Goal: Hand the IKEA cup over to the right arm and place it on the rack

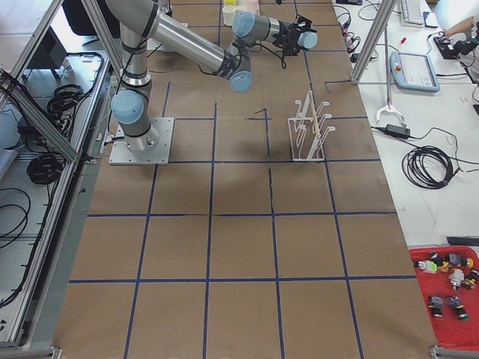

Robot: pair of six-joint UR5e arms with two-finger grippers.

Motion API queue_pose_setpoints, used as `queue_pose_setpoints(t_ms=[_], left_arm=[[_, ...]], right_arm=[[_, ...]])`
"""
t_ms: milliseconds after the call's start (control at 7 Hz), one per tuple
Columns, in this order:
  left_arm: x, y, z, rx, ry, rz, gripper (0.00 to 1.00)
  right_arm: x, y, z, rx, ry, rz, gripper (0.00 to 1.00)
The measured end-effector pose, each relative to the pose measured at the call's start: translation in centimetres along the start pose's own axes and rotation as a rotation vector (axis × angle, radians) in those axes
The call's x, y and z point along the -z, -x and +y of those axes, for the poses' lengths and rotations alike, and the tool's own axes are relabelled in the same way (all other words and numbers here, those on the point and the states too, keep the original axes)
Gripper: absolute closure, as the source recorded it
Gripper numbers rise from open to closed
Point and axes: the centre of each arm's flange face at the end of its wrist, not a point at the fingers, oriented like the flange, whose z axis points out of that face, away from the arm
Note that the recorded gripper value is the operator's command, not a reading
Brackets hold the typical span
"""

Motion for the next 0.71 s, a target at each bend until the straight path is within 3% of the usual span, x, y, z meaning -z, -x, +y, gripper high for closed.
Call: queue_pose_setpoints(t_ms=[143, 286, 714], left_arm=[[-1.5, -0.7, -1.2, 0.013, 0.111, -0.102, 0.01], [-2.7, -1.8, -3.1, 0.043, 0.265, -0.193, 0.01], [-0.9, -4.4, -9.0, 0.207, 0.733, -0.372, 0.01]], right_arm=[[-0.2, -1.3, -2.5, 0.193, -0.06, 0.002, 0.83], [-0.6, -2.6, -4.0, 0.366, -0.104, 0.032, 0.83], [-1.9, -4.9, -7.0, 0.803, -0.232, 0.188, 0.83]])
